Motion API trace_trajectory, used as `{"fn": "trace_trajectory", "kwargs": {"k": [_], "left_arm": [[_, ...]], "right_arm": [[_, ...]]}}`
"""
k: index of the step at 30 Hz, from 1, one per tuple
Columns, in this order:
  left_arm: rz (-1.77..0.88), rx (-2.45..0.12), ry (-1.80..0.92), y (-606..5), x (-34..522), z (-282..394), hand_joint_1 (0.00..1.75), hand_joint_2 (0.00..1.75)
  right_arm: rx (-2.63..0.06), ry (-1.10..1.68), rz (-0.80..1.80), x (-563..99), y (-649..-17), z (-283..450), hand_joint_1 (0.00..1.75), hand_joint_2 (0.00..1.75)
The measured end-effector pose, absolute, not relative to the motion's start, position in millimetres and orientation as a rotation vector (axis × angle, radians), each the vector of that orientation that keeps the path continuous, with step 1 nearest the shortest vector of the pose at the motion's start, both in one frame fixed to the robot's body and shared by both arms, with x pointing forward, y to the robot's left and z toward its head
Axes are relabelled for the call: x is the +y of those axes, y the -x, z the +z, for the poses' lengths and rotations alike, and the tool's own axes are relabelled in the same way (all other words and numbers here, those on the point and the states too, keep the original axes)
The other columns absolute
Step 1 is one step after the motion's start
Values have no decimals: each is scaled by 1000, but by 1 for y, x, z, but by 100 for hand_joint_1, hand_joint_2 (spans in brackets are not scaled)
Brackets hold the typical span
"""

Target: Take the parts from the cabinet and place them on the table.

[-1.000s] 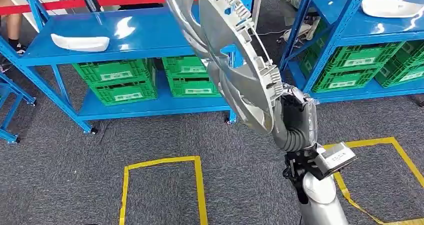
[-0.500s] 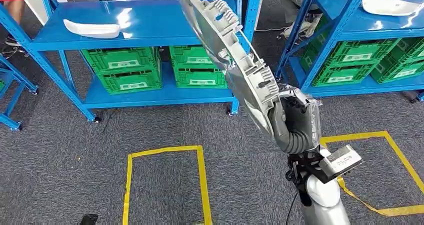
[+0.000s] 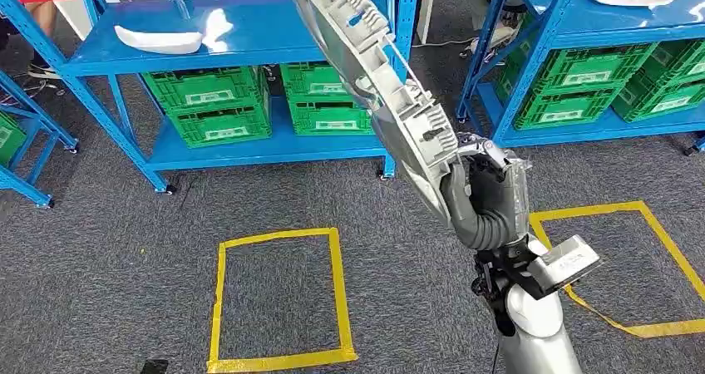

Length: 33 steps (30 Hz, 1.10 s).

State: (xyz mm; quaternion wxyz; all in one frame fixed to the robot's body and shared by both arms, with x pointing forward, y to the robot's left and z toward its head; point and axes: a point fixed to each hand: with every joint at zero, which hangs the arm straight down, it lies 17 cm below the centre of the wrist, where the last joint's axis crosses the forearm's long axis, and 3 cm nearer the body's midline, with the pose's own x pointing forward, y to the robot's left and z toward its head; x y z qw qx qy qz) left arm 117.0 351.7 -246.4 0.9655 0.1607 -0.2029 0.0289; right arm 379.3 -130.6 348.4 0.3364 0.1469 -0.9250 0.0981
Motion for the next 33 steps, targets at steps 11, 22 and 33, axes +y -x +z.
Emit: {"fn": "trace_trajectory", "kwargs": {"k": [11,22,33], "left_arm": [[59,-410,-322,-115,349,-247,0,175],[51,-397,-301,-111,340,-249,0,175],[25,-395,-312,-112,350,-249,0,175]], "right_arm": [[-2406,-400,254,-125,-379,349,175,175],[-2400,-400,251,-125,-378,347,175,175],[-2394,-361,223,-137,-381,343,175,175]]}}
